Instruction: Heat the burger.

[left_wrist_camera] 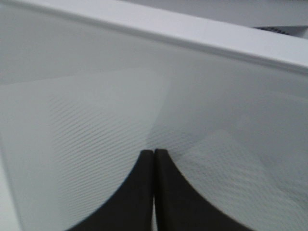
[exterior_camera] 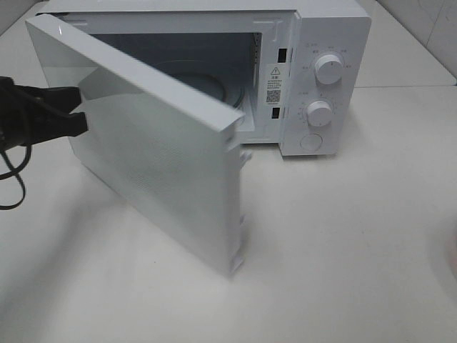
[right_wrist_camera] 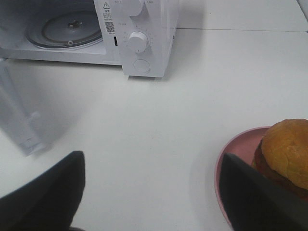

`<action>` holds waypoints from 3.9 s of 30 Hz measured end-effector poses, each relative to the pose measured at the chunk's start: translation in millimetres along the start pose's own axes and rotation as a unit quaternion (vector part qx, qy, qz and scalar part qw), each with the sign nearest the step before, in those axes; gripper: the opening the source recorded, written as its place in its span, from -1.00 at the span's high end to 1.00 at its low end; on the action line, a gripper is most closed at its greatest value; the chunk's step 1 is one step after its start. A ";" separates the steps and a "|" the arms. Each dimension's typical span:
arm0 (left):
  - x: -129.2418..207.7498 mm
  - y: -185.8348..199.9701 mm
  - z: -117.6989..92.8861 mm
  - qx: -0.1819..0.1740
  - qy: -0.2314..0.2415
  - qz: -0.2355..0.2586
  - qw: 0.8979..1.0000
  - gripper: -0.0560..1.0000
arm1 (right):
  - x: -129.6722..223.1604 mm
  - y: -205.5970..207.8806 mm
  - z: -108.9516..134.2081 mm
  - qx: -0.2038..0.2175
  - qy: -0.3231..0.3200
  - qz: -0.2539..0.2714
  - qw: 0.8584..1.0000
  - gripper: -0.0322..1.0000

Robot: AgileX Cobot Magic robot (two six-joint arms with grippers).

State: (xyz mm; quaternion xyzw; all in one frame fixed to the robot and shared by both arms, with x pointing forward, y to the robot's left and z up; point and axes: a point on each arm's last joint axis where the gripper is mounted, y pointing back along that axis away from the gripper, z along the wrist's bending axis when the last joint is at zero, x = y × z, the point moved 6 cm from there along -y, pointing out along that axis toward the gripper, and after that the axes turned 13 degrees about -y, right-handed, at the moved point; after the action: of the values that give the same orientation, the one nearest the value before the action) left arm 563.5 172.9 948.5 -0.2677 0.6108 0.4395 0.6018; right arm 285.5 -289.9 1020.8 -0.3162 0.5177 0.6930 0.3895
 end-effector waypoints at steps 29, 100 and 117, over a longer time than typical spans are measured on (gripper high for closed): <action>-39.7 -101.6 -79.4 0.047 -0.023 0.018 0.998 0.89 | 0.0 0.0 0.0 0.000 0.000 0.000 1.000 -0.53; -67.7 50.0 -75.5 0.155 0.023 0.527 0.836 -0.96 | -0.1 0.0 0.0 0.000 0.000 0.000 1.000 -0.53; -38.6 166.4 40.7 -0.036 0.156 0.498 0.852 -0.96 | -0.1 0.0 0.0 0.000 0.000 0.000 1.000 -0.53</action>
State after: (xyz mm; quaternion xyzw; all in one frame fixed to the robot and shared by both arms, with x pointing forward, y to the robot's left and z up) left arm 446.5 278.3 1026.1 -0.0144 0.7322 0.6541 0.1891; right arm 285.6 -289.9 1020.9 -0.3165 0.5175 0.6929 0.3898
